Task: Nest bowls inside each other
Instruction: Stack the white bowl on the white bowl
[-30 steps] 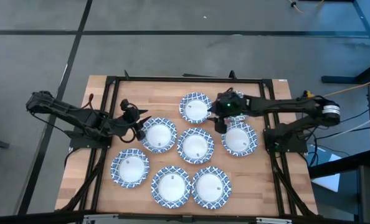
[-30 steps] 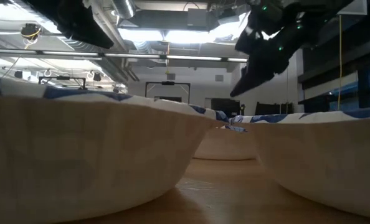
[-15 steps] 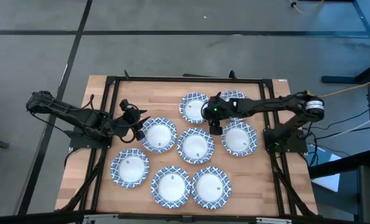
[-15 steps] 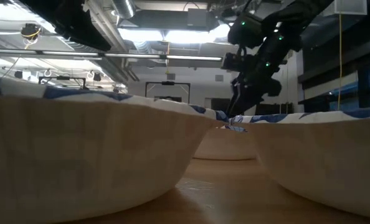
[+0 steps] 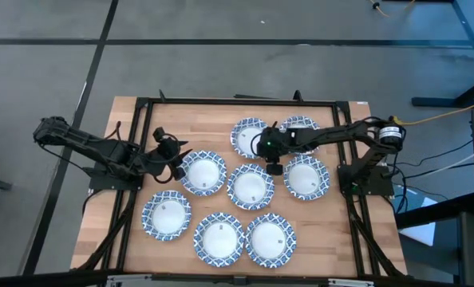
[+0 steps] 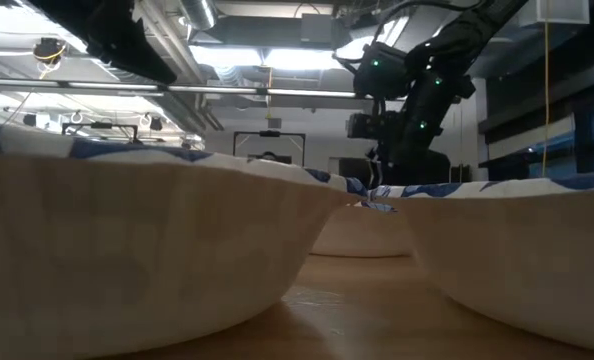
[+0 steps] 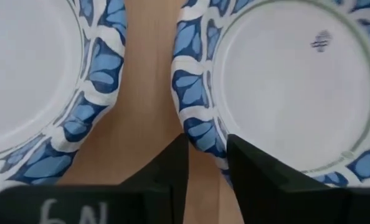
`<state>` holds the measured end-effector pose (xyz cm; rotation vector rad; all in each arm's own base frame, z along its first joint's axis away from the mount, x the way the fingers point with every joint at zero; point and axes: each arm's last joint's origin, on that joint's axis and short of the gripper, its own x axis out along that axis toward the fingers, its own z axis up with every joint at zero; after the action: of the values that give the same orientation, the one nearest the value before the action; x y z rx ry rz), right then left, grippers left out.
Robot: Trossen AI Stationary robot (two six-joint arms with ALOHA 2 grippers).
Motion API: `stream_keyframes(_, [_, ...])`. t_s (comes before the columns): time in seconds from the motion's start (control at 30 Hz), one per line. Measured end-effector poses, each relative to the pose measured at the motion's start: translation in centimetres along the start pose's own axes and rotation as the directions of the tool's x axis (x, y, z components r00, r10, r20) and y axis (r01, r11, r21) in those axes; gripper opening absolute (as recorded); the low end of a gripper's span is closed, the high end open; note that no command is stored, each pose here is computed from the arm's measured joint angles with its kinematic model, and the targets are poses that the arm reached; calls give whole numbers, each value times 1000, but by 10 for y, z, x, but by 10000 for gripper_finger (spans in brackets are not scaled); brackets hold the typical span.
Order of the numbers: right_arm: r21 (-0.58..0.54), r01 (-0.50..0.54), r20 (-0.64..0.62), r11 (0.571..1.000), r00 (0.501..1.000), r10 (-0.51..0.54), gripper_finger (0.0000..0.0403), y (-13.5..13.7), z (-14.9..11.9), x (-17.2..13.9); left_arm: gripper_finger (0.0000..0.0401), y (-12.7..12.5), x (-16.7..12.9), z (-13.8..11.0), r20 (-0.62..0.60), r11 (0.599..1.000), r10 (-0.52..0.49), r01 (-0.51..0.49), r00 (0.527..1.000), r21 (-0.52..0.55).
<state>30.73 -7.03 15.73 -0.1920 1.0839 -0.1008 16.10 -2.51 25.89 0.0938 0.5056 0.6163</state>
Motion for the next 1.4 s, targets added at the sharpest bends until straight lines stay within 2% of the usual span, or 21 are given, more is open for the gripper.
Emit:
stream_keyframes(0.37, [-31,21,62,999,998,-19,105,-2,6,0,133,1,0,-4,-31,999,10,-9,999,37])
stream_keyframes(0.53, [-12,35,71,999,997,-34,108,-2,7,0,133,2,0,-5,-41,999,14,-12,999,49])
stream_keyframes(1.0, [-12,42,100,999,994,-40,185,-3,10,-1,133,2,0,-6,-49,998,17,-14,999,60])
stream_keyframes(1.17, [-9,37,88,999,995,-36,182,-3,9,3,133,2,0,-6,-49,998,17,-14,999,60])
stream_keyframes(1.4, [-14,19,30,1000,999,-18,150,1,2,20,133,2,0,-6,-49,998,17,-14,999,59])
